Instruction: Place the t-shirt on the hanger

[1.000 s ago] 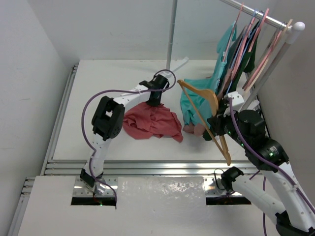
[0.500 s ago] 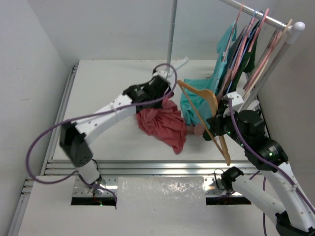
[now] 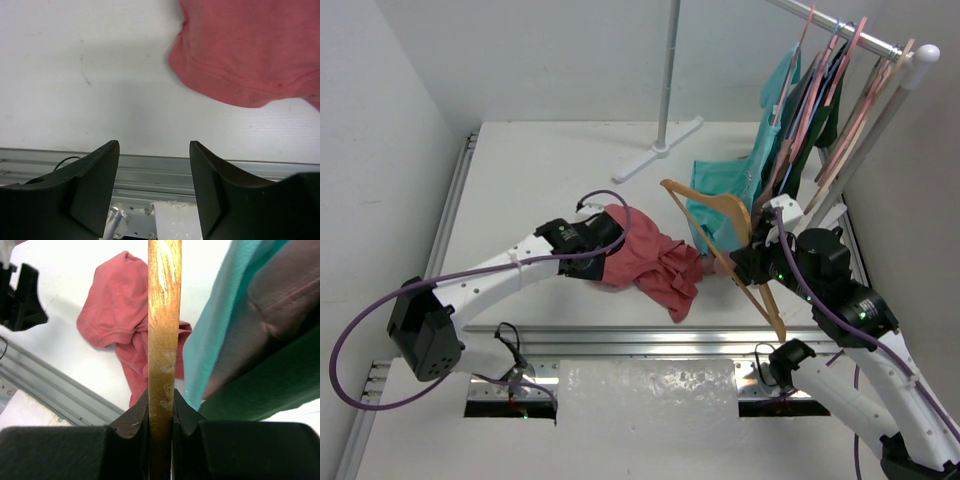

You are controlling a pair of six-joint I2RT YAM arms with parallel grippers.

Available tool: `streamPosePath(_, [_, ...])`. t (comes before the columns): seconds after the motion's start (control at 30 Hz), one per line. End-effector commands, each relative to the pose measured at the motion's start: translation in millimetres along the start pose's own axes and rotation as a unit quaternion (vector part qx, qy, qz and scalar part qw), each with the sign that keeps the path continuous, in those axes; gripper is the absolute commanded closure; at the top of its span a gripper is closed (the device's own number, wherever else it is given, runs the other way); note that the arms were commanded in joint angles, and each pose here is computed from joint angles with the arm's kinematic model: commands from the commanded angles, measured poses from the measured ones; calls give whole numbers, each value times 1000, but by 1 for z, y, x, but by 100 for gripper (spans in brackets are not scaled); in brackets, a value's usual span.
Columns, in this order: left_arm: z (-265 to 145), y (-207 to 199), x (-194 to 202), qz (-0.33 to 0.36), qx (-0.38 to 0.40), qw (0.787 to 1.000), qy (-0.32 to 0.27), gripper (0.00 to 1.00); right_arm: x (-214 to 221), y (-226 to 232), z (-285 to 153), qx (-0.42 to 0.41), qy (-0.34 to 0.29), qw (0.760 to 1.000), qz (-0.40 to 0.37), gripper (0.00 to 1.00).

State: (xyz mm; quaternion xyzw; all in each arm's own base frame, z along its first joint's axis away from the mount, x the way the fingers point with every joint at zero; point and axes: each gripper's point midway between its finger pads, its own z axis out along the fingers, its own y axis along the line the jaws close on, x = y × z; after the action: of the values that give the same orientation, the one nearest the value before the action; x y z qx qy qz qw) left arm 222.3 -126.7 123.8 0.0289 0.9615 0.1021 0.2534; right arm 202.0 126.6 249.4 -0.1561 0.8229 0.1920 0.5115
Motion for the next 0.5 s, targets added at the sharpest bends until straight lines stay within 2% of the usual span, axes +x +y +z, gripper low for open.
streamPosePath(0.0, [-18,-34,-26,-25,86,995,-40,44,-22,11,-2,-27,-34,999,-6,100])
streamPosePath(0.07, [-21,-56,-21,-1,117,992,-46,44,-24,9,-3,-23,-36,999,-9,100])
streamPosePath(0.17, [-18,-77,-17,11,122,990,-69,47,-24,7,-3,-17,-36,999,-9,100])
streamPosePath(0.2, [-23,-97,-20,14,151,984,-94,47,-23,7,-2,-16,-34,999,-9,100])
streamPosePath(0.3, [-12,-123,-12,15,178,976,-121,48,-25,5,-3,-10,-37,999,-10,100])
streamPosePath(0.37, [7,-126,-2,18,152,980,-125,49,-26,4,-3,-8,-40,999,-10,100])
streamPosePath(0.43, [25,-122,-7,16,106,982,-154,51,-26,4,-3,-8,-42,999,-10,100])
streamPosePath(0.47, [28,-129,-12,8,108,980,-168,52,-26,4,-3,-8,-41,999,-10,100])
